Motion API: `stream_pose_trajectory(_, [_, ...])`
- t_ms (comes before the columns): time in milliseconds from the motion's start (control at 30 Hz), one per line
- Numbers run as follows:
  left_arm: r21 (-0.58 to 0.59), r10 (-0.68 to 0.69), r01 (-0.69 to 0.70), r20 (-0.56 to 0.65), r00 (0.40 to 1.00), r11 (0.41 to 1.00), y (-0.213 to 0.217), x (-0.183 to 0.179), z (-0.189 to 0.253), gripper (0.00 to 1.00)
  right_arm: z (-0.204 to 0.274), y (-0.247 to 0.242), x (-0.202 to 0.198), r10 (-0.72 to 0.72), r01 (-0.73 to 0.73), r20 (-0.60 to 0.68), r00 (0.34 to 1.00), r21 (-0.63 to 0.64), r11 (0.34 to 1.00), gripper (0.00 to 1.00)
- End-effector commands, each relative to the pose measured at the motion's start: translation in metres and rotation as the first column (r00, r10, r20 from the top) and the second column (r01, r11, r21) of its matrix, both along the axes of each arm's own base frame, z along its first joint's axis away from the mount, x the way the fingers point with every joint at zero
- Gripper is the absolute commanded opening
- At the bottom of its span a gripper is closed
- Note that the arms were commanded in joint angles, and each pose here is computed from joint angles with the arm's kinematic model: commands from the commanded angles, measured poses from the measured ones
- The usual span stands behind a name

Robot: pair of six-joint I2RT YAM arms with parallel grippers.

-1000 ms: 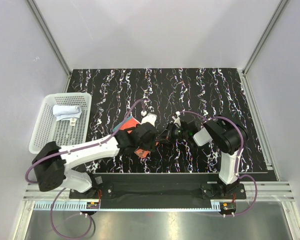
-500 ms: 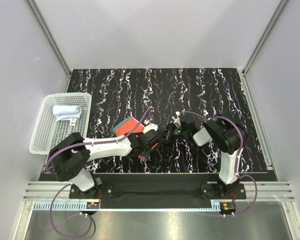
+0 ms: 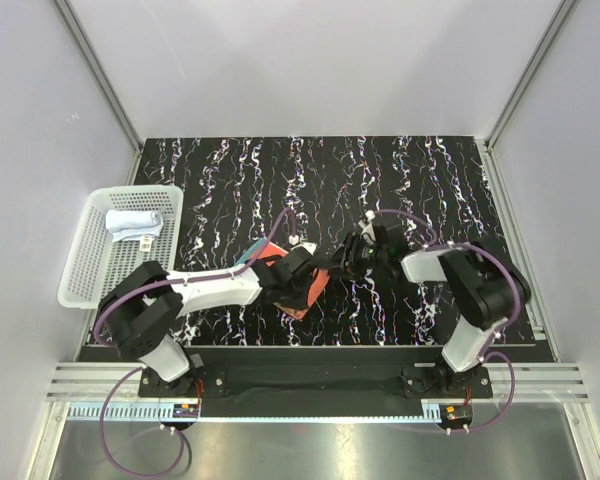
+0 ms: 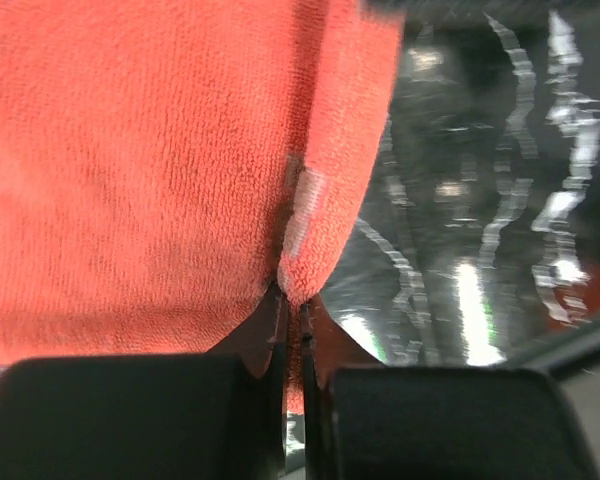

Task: Roll the towels

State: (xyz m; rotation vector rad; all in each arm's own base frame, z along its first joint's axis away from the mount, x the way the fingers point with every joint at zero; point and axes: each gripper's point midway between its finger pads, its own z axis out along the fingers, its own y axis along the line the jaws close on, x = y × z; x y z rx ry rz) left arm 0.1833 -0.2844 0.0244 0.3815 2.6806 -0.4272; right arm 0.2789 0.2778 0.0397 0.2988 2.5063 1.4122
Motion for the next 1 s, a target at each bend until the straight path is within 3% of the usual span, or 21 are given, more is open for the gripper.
stream_pose_trajectory(0, [-0.214, -0.049, 0.022, -0.118, 0.992, 0.977, -0.042, -0.012, 0.014, 0.00, 0.031, -0.034, 0.020, -0.037, 0.064, 0.134, 0.990, -0.203, 0.977, 0.51])
stream_pose_trajectory(33, [-0.242, -0.051, 0.018, -0.130, 0.990, 0.970, -0.047, -0.011, 0.017, 0.00, 0.027, -0.048, 0.010, -0.024, 0.052, 0.104, 0.994, -0.278, 0.959, 0.53])
stream_pose_trajectory(133, [-0.321, -0.063, 0.005, -0.172, 0.983, 0.947, -0.064, -0.010, 0.025, 0.00, 0.051, -0.075, 0.012, -0.064, 0.128, 0.172, 0.983, -0.387, 0.913, 0.59])
stream_pose_trajectory(233, [-0.382, -0.065, -0.026, -0.223, 0.973, 0.924, -0.074, -0.008, 0.024, 0.00, 0.073, -0.085, 0.004, -0.074, 0.161, 0.227, 0.971, -0.390, 0.907, 0.61])
stream_pose_trajectory(367, [-0.517, -0.044, -0.120, -0.292, 0.955, 0.848, -0.082, -0.004, 0.029, 0.00, 0.072, -0.085, -0.021, -0.092, 0.159, 0.213, 0.973, -0.324, 0.933, 0.61])
stream_pose_trajectory(467, [-0.545, 0.009, -0.196, -0.327, 0.945, 0.815, -0.070, -0.002, 0.024, 0.00, 0.063, -0.078, -0.037, -0.098, 0.143, 0.189, 0.977, -0.243, 0.959, 0.61])
stream_pose_trajectory(733, [-0.529, 0.077, -0.281, -0.375, 0.924, 0.801, -0.053, -0.002, 0.009, 0.00, 0.038, -0.062, -0.049, -0.073, 0.093, 0.147, 0.986, -0.128, 0.987, 0.62])
stream_pose_trajectory(967, [-0.565, 0.071, -0.361, -0.469, 0.880, 0.742, -0.046, -0.004, -0.001, 0.00, 0.010, -0.049, -0.047, -0.058, 0.068, 0.104, 0.993, -0.101, 0.993, 0.62])
